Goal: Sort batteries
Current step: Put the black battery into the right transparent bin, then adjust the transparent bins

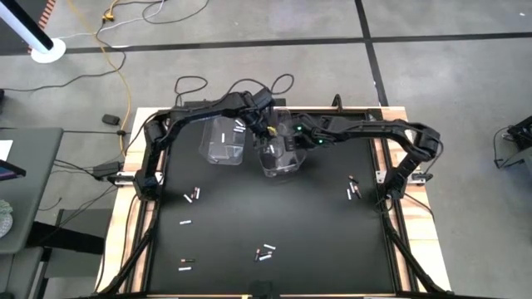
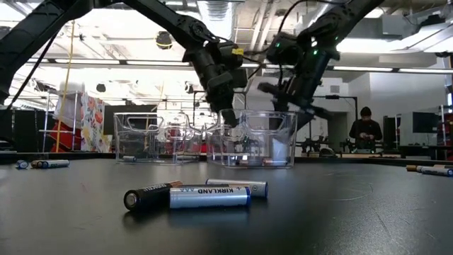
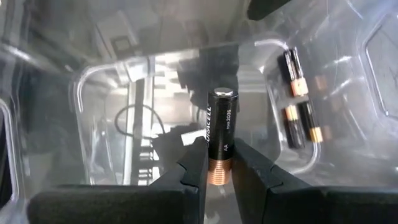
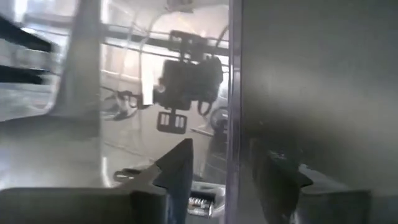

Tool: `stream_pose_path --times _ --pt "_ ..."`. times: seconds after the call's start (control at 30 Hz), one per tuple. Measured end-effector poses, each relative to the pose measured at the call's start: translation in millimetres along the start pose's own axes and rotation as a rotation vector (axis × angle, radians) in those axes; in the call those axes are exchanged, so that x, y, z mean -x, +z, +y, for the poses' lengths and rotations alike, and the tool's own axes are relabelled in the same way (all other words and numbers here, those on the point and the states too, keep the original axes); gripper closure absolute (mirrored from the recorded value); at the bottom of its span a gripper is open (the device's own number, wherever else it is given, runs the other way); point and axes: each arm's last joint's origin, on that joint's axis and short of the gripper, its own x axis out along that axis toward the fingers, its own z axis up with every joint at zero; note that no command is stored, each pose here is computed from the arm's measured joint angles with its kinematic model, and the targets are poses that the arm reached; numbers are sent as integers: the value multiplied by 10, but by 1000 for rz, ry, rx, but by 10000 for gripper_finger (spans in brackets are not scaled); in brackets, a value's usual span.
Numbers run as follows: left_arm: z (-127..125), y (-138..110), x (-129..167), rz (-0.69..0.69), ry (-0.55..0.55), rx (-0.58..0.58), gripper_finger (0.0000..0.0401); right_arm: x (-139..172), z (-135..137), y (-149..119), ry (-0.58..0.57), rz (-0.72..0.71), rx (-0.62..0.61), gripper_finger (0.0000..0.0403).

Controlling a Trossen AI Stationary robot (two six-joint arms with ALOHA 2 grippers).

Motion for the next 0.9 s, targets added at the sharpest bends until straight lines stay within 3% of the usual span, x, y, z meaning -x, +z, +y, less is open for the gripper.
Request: stream_pose_path --times 0.2,0.47,0.9 --pt "-29 -2 -82 -33 9 -13 345 443 -7 30 71 -61 31 194" --pt "-39 -6 -112 -44 11 -5 342 948 -50 41 157 -180 30 193" --pt "-58 -28 -77 11 2 26 273 1122 -140 -60 122 -144 48 195"
